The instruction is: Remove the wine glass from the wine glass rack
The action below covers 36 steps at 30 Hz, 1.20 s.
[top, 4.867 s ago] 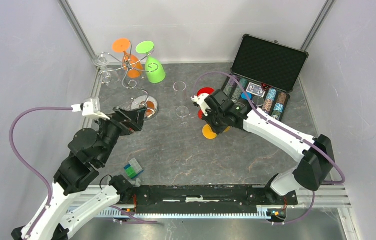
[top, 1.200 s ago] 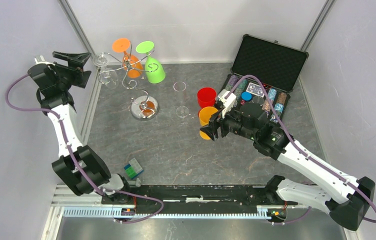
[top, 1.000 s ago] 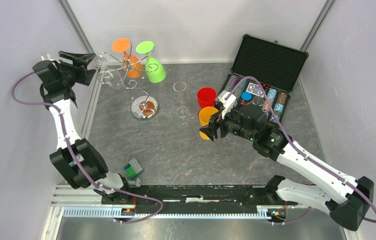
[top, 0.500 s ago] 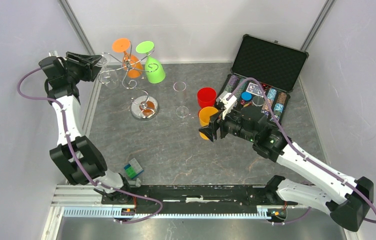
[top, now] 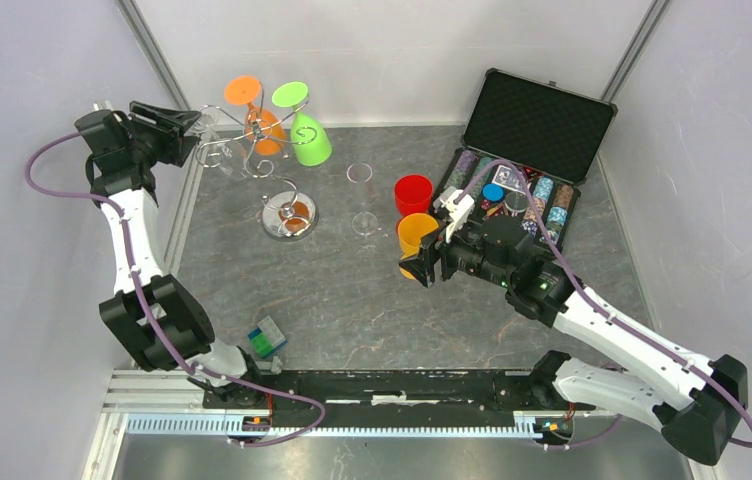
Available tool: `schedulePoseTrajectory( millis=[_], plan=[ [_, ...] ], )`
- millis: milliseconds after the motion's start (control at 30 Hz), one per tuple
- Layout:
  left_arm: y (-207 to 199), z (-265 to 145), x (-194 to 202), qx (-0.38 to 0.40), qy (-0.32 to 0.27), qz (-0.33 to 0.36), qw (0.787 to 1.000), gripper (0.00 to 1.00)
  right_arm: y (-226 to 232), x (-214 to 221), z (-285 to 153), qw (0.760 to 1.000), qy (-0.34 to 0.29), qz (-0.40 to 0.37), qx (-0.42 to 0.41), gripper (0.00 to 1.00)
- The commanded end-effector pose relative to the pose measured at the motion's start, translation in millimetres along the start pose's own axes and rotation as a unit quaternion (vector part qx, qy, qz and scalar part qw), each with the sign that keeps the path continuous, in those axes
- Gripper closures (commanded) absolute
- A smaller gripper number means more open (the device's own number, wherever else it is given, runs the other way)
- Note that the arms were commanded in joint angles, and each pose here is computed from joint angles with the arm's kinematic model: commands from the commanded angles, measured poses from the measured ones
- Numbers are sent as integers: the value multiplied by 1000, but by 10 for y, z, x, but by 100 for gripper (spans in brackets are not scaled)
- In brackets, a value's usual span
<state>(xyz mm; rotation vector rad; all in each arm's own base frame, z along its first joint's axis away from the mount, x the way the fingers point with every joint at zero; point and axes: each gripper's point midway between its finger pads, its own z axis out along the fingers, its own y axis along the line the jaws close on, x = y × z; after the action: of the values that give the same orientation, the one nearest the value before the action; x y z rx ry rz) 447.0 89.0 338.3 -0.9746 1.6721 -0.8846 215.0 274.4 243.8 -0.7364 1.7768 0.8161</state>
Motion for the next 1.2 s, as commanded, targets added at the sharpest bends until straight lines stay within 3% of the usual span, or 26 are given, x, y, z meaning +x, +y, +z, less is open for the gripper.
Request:
schedulePoseTrajectory(
  millis=[0,200,567,767,933,1167],
  plan=[
    [-268,-191,-103,20,-27,43,999,35,38,-138,-22,1000,-30,-2,-6,25],
    [-271,-208,-91,19,-26,45,998,55,33,-145,-25,999,-31,-3,-5,25],
    [-308,-261,-124,13,-39,31,999,78,30,-118,-30,999,-33,1,-3,25],
    [-417,-310,-150,23,-45,30,998,95,24,-107,-26,999,-35,5,-2,24],
    [-474,-379,-226,23,-74,26,997,98,18,-135,-35,999,-43,8,1,25],
    [-737,-404,-289,98,-96,11,991,98,53,-170,-32,998,-56,13,-8,25]
  ],
)
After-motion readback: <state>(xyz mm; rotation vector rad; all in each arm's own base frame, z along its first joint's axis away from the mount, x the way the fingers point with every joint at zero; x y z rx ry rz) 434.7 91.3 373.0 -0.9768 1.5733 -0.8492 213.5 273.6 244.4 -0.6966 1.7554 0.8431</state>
